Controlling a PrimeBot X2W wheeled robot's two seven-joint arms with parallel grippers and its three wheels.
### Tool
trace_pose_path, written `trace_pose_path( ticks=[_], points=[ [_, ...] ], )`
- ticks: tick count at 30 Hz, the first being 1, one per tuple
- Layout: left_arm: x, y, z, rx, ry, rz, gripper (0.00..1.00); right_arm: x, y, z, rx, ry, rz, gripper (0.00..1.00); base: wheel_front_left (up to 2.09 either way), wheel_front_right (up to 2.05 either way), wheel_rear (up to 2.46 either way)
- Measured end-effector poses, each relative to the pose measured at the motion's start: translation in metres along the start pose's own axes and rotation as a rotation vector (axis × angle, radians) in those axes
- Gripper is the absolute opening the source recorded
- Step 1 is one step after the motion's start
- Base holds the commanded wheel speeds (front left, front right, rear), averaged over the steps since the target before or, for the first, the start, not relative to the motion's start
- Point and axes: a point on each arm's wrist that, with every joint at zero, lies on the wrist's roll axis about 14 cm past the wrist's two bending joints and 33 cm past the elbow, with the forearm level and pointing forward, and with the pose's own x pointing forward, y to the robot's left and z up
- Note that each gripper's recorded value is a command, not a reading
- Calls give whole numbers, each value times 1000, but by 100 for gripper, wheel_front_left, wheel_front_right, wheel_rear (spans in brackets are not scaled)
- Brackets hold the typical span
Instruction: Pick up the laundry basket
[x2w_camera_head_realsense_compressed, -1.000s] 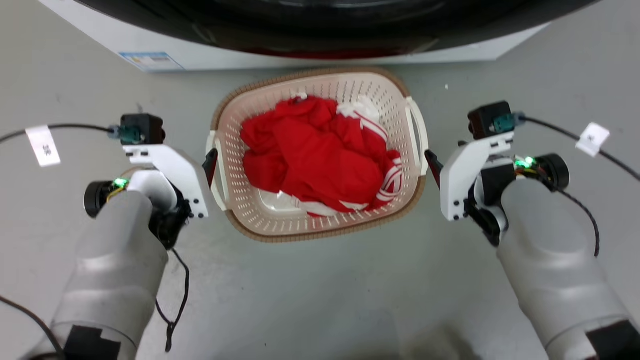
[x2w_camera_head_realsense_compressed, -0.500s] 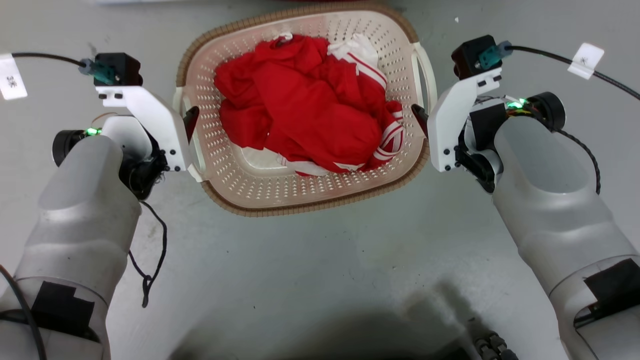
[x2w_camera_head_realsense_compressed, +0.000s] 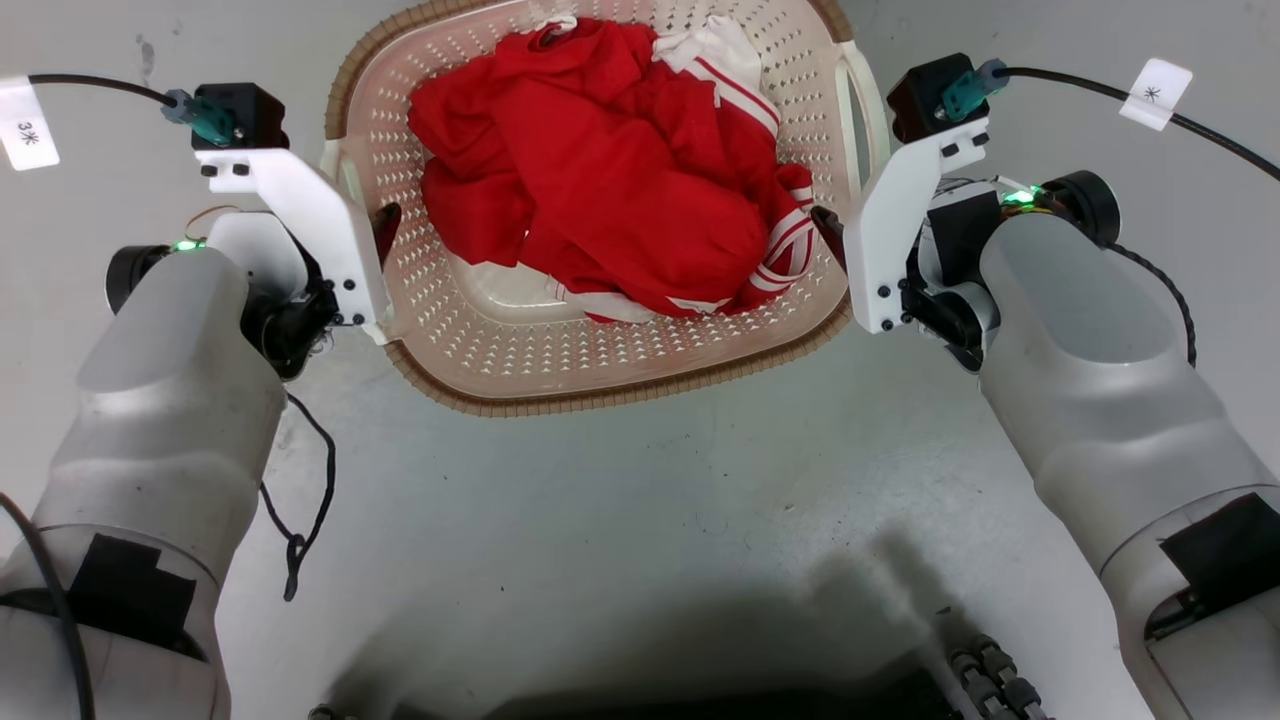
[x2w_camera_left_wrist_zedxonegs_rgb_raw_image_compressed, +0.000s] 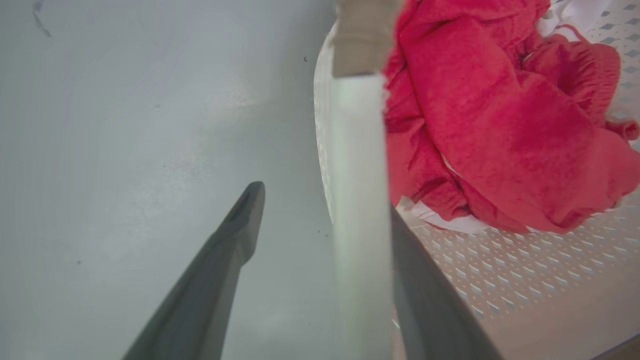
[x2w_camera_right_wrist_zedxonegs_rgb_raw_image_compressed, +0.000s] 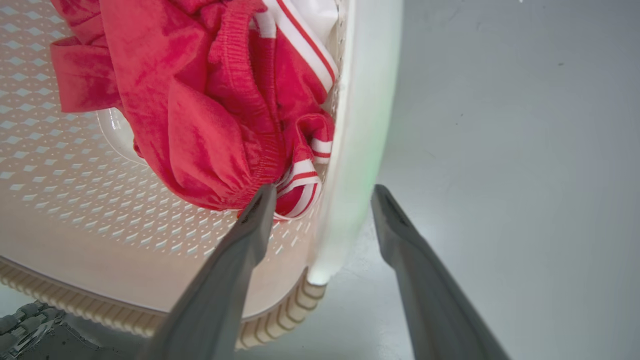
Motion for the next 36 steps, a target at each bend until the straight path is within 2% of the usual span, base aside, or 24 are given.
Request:
trace_pose_path(
  ticks=[1,2,3,20,36],
  points=[
    [1,-1,-2,-12,10,-3,100,1,0,-1,7,4,2,53,0,0,0],
    [2,-2,-4,-21,15,-6,44,2,0,-2,19,9,3,19,0,0,0],
    [3,-2,-4,-25,20,-9,0,3,-1,-3,18,15,2,0,0,0,0],
    [-6,-16,-10,-46,89,-43,0,-5,5,-9,40,81,17,0,0,0,0],
    [-65,-38,-4,-35,154,-65,0,-70,18,-14,126,229,44,0,0,0,0]
  ],
)
